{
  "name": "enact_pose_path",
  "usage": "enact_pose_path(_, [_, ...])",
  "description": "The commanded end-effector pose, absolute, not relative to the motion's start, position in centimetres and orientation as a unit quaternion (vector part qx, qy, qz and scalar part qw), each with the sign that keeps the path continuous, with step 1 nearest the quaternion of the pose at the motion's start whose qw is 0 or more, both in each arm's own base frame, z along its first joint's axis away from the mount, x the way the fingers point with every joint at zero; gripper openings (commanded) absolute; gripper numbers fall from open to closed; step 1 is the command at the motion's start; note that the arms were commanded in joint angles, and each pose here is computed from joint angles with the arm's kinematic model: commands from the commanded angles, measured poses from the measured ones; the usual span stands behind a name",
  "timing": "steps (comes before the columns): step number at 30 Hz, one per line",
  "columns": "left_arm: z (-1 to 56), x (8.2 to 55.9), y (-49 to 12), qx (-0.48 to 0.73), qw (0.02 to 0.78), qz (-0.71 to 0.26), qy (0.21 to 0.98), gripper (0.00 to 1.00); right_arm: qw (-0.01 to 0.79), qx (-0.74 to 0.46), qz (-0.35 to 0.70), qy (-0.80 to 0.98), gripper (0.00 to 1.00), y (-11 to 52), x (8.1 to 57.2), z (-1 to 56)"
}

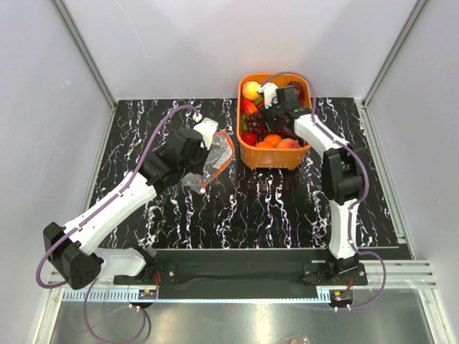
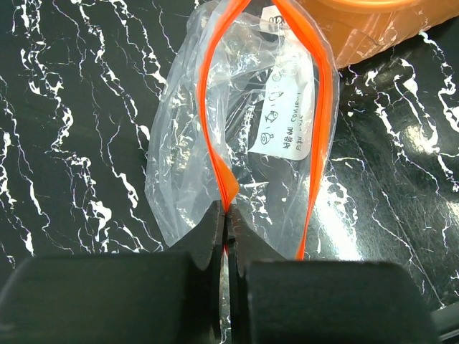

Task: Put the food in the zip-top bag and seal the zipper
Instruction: Pick up the fake fruit from the bin, then place the fake fruit in the zipper food storage bag.

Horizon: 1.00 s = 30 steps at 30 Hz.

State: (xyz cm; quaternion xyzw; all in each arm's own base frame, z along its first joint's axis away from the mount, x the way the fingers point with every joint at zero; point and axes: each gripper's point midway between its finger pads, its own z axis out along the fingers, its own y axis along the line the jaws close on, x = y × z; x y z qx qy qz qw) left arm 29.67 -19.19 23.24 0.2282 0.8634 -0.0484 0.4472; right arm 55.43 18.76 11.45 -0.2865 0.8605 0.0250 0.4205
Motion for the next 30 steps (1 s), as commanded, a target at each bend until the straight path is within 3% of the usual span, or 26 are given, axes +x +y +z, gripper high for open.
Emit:
enact_pose_path(1, [25.0,30.3,-19.6,0.223,0.478,-0.062,0.847,0.00,0.490,-0.253,0.194,0.812,0.31,21.4,53.6,20.4])
enact_pose_path(3, [25.2,30.3,-19.6,0.223,0.480,-0.064,0.846,0.00,0.491,-0.244,0.257,0.796,0.24,21.7,52.5,22.0])
enact_pose_path(7, [25.4,30.2,-19.6,0.222,0.483,-0.066,0.844,0.00,0.503,-0.242,0.358,0.749,0.24,22.4,49.8,26.7])
enact_pose_path(21, [25.7,29.9,-19.9,0.225,0.480,-0.077,0.844,0.00,0.517,-0.284,0.479,0.650,0.24,24.5,39.4,35.2])
enact_pose_path(30, [27.1,28.8,-22.0,0.229,0.459,-0.141,0.846,0.00,0.487,-0.337,0.554,0.586,0.24,30.2,31.3,39.1])
